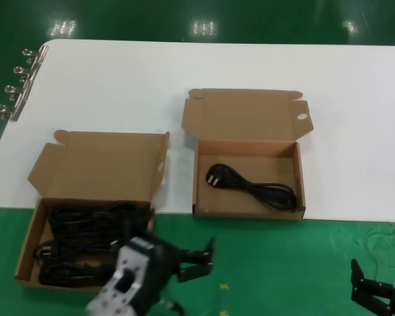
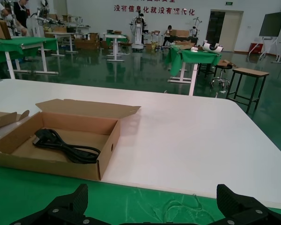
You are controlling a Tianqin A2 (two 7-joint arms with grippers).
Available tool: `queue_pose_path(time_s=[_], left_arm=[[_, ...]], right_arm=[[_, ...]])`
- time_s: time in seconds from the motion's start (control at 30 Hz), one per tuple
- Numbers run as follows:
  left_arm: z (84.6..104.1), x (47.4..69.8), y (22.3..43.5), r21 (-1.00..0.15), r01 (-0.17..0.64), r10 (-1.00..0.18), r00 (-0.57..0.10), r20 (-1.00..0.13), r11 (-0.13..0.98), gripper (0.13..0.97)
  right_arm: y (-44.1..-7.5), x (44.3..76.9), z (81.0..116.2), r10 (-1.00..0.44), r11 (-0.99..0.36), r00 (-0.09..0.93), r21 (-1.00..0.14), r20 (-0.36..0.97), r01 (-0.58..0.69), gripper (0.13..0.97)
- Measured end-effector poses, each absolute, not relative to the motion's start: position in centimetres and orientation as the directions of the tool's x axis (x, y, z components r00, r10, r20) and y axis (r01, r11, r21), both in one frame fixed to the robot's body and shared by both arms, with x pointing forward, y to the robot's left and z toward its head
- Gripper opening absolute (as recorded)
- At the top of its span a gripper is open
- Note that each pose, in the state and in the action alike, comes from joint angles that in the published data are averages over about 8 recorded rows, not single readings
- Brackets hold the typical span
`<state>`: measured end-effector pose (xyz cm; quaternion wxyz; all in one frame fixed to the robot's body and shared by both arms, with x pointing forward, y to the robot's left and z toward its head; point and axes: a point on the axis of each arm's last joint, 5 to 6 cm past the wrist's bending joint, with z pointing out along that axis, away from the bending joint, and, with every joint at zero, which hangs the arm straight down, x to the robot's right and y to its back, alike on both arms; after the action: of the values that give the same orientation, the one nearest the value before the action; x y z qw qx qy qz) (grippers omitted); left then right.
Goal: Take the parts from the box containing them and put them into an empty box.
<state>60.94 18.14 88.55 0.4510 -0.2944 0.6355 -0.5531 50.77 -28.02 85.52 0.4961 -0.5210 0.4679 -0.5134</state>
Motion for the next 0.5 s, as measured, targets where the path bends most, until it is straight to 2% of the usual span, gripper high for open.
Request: queue_pose_path(time_s=[0.5], left_arm=[[85.8,53.8,25.0,-0.995,0.041,-0.982,-0.159,-0.101,0.096,0.966]], right_arm=[[-28.0,50.8,85.5,-0.997,-0.07,0.035,-0.997,0.071,0.022,0.966]])
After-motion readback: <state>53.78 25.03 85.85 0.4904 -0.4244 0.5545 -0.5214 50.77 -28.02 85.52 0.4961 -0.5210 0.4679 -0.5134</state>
